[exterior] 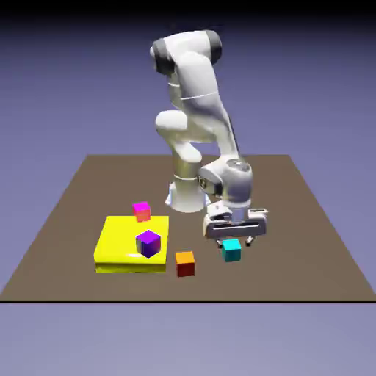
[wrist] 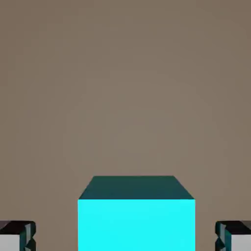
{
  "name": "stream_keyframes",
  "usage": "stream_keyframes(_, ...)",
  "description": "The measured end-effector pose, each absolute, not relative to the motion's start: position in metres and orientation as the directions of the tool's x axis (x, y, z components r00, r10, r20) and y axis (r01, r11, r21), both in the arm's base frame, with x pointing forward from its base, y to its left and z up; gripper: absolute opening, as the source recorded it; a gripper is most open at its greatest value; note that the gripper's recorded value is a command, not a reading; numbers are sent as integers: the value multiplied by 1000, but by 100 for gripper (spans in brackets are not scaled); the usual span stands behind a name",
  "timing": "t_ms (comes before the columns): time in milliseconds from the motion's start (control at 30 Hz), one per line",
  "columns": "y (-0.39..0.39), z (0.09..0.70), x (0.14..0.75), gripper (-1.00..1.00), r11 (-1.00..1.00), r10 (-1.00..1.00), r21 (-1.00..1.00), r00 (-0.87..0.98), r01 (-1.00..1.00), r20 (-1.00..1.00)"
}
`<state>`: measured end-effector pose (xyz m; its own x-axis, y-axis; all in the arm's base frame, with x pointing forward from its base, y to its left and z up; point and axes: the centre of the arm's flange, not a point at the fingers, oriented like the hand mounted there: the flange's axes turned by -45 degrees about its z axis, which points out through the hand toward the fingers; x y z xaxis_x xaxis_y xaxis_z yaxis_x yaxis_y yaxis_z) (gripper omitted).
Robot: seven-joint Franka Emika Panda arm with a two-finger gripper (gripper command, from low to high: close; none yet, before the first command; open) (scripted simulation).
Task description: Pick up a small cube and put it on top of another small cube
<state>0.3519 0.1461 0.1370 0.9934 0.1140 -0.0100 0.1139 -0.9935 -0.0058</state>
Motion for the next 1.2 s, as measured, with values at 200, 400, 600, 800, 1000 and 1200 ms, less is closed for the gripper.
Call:
stream_keyframes(200, 146, 139, 352, -100, -994, 114, -7, 993, 114, -9)
stream_keyframes(400, 149, 172, 356, -100, -994, 111, -13, 994, 111, -1)
stream_keyframes(600, 145, 194, 351, -100, -993, 116, -2, 993, 116, -12)
stream_keyframes(800, 109, 211, 373, -100, -978, -209, 25, 978, -209, -5)
stream_keyframes(1000, 59, 235, 398, -100, -772, -634, 41, 773, -634, 20)
stream_keyframes(1200, 11, 259, 414, -100, -404, -914, 33, 405, -914, 39)
